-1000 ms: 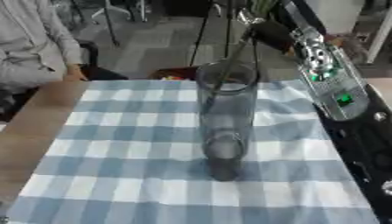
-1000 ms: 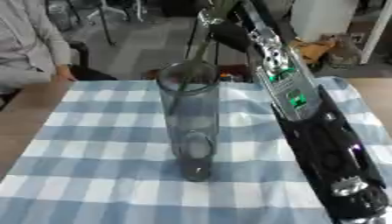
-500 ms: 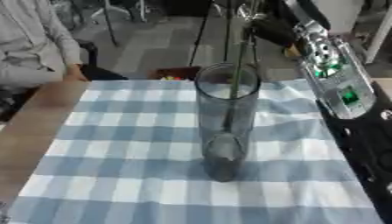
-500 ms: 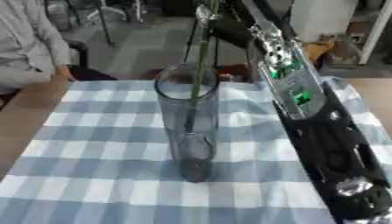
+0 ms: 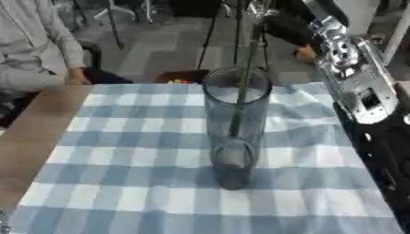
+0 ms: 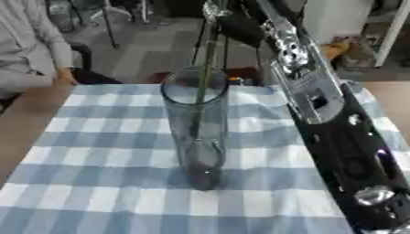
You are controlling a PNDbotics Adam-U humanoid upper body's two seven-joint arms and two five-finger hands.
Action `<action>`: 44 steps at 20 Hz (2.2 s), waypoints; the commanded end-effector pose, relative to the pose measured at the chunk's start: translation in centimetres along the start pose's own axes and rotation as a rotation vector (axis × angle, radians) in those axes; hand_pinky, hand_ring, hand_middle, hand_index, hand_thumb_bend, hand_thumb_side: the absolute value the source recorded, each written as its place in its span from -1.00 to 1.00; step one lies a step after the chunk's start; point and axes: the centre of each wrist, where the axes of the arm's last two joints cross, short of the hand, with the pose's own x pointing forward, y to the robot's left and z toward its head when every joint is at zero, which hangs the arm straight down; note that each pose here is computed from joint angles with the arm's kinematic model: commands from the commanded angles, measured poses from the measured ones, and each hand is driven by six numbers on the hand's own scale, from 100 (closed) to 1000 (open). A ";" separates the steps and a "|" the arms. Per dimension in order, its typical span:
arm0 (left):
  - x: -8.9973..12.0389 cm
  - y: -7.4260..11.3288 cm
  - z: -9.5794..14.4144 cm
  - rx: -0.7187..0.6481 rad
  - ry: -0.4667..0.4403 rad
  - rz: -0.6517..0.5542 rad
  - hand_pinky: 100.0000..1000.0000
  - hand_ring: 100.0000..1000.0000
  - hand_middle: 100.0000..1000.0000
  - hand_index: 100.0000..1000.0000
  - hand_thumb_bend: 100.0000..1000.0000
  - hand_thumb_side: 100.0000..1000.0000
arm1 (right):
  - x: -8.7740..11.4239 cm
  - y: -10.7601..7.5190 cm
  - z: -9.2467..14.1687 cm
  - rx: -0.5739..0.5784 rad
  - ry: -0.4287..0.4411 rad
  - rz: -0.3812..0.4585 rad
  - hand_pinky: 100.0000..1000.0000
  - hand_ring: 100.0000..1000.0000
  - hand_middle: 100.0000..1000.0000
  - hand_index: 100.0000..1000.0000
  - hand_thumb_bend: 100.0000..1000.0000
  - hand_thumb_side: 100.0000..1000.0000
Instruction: Arrange flowers into the vase.
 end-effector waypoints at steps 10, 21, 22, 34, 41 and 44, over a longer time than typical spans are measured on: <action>0.3 0.3 -0.5 0.003 -0.024 -0.005 -0.04 0.37 0.60 0.73 -0.82 1.00 | 0.7 -1.3 0.5 0.026 -0.080 0.144 0.32 -0.02 -0.81 -0.57 -0.72 0.04; 0.3 0.2 -0.5 0.003 -0.020 -0.004 -0.04 0.37 0.60 0.73 -0.83 1.00 | 1.1 -1.5 0.9 0.023 -0.096 0.154 0.31 -0.02 -0.81 -0.57 -0.71 0.06; 0.3 0.2 -0.5 0.003 -0.020 -0.004 -0.04 0.37 0.60 0.73 -0.83 1.00 | 1.1 -1.5 1.0 0.023 -0.097 0.155 0.31 -0.03 -0.82 -0.58 -0.71 0.05; 0.3 0.3 -0.5 0.001 -0.019 -0.006 -0.04 0.37 0.60 0.73 -0.83 1.00 | 1.3 -2.1 1.8 0.033 -0.094 0.164 0.30 -0.01 -0.80 -0.57 -0.63 0.18; 0.3 0.3 -0.5 0.001 -0.018 -0.009 -0.04 0.37 0.60 0.73 -0.83 1.00 | 1.5 -2.8 2.4 0.047 -0.074 0.242 0.35 0.08 -0.66 -0.42 -0.48 0.48; 0.3 0.3 -0.5 0.001 -0.018 -0.009 -0.04 0.37 0.60 0.73 -0.83 1.00 | 1.4 -2.9 2.5 0.055 -0.066 0.259 0.36 0.09 -0.65 -0.40 -0.46 0.53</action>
